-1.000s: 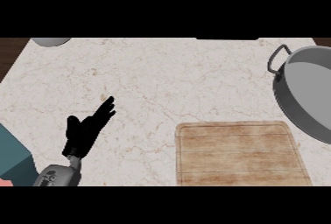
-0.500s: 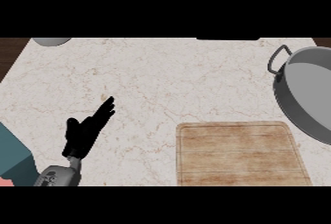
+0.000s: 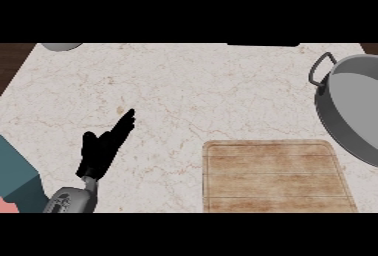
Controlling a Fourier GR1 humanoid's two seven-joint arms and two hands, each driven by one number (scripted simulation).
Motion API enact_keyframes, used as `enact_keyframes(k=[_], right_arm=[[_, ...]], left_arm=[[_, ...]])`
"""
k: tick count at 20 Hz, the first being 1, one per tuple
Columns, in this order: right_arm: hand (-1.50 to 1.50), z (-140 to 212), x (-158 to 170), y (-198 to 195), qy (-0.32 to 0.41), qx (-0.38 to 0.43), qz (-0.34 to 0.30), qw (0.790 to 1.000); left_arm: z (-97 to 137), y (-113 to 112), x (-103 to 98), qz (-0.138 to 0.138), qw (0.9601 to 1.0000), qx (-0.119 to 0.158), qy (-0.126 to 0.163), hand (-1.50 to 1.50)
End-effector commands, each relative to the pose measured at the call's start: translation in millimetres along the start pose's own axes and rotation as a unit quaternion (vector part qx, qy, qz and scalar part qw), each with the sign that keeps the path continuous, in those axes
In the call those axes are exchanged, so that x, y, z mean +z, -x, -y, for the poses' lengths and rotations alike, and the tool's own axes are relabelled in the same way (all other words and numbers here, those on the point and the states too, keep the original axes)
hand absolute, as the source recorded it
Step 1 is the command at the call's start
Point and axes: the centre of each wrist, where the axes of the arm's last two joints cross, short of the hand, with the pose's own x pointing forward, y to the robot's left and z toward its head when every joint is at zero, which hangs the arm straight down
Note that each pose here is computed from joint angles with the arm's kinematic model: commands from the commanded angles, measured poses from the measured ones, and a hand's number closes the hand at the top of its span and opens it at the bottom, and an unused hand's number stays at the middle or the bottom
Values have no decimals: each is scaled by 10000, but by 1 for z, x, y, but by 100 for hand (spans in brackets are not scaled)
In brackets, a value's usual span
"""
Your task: Pick the bell pepper from the cutting board and place it in the pot
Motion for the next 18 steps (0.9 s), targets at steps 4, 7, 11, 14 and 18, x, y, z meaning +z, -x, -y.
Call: enact_keyframes(k=[4,7,11,14,18], right_arm=[[150,-20,-25,-24,-292,1873,-369,9812],[150,-46,-37,-29,-850,2019,-710,9731],[150,-73,-45,-30,-1889,1923,-1700,9479],[-150,-104,-47,-28,-2251,1911,-2078,9326],[-150,-120,-65,-51,-1985,1182,-1450,9621]], left_arm=[[-4,-2,4,-214,9997,1,103,0],[-14,-4,-1,-143,9999,-27,84,0],[14,1,1,-121,9998,92,152,0],[-1,4,0,-152,9999,30,1,0],[-17,3,0,-160,9999,24,-22,0]])
